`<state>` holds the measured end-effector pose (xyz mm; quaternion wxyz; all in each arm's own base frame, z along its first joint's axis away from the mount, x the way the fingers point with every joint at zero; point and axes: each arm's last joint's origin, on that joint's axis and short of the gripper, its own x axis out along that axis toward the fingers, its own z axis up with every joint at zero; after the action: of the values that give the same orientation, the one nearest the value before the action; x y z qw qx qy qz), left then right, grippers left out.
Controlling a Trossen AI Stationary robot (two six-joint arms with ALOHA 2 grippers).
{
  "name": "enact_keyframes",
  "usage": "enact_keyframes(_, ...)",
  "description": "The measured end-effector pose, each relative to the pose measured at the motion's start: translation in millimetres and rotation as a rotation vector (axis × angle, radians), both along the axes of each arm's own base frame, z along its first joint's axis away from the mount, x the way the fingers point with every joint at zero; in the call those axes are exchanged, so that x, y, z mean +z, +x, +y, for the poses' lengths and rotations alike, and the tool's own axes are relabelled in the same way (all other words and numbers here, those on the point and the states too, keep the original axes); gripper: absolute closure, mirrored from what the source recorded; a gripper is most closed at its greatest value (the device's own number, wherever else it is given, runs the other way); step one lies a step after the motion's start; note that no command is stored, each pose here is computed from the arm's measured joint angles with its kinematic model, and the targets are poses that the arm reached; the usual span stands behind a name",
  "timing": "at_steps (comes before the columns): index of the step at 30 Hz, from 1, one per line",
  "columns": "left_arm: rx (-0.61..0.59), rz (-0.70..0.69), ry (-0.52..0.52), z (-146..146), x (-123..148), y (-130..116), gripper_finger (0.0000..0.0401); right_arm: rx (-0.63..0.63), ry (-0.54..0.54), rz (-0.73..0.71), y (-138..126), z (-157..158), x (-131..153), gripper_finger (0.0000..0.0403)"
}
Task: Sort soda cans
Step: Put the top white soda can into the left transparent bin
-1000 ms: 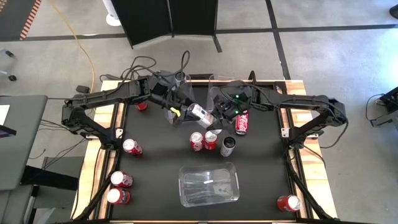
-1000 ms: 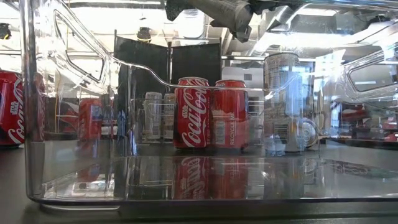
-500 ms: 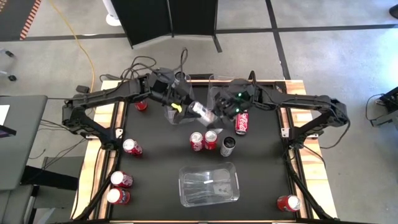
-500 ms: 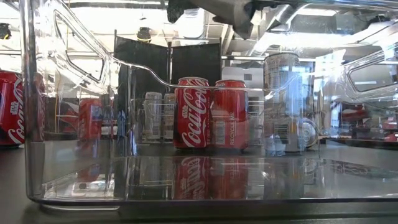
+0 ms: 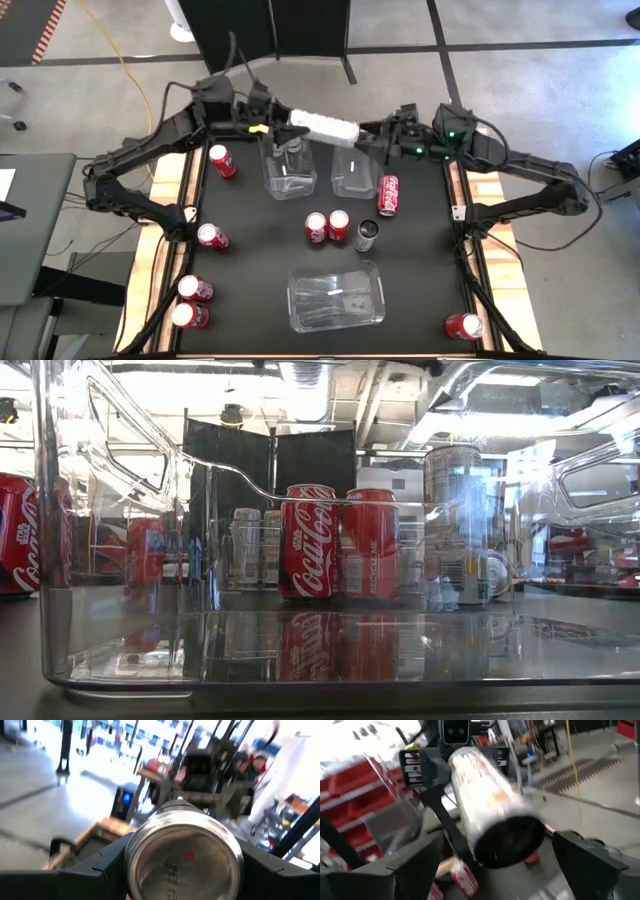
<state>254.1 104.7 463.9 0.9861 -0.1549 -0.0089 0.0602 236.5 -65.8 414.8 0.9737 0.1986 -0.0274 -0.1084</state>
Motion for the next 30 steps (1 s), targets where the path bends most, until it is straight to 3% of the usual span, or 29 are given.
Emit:
enact_keyframes(7, -0.013, -0.100, 0.041, -5, 10, 3, 0.0148, 0.063, 0.036, -0.252, 18, -4, -6, 0.0005)
enact_keyframes(13, -0.020, -0.091, 0.038, -6, 8, 5, 0.0148, 0.084, 0.042, -0.263, 22, -4, -8, 0.0010)
enact_keyframes(17, -0.022, -0.092, 0.041, -7, 8, 5, 0.0148, 0.096, 0.045, -0.274, 20, -3, -6, 0.0044)
enact_keyframes(24, -0.022, -0.051, 0.068, -7, 6, 4, 0.0143, 0.116, 0.040, -0.255, 20, -3, -7, 0.0147)
enact_keyframes(30, -0.029, 0.003, 0.085, -9, 1, 4, 0.0135, 0.136, 0.031, -0.209, 20, -4, -7, 0.0152)
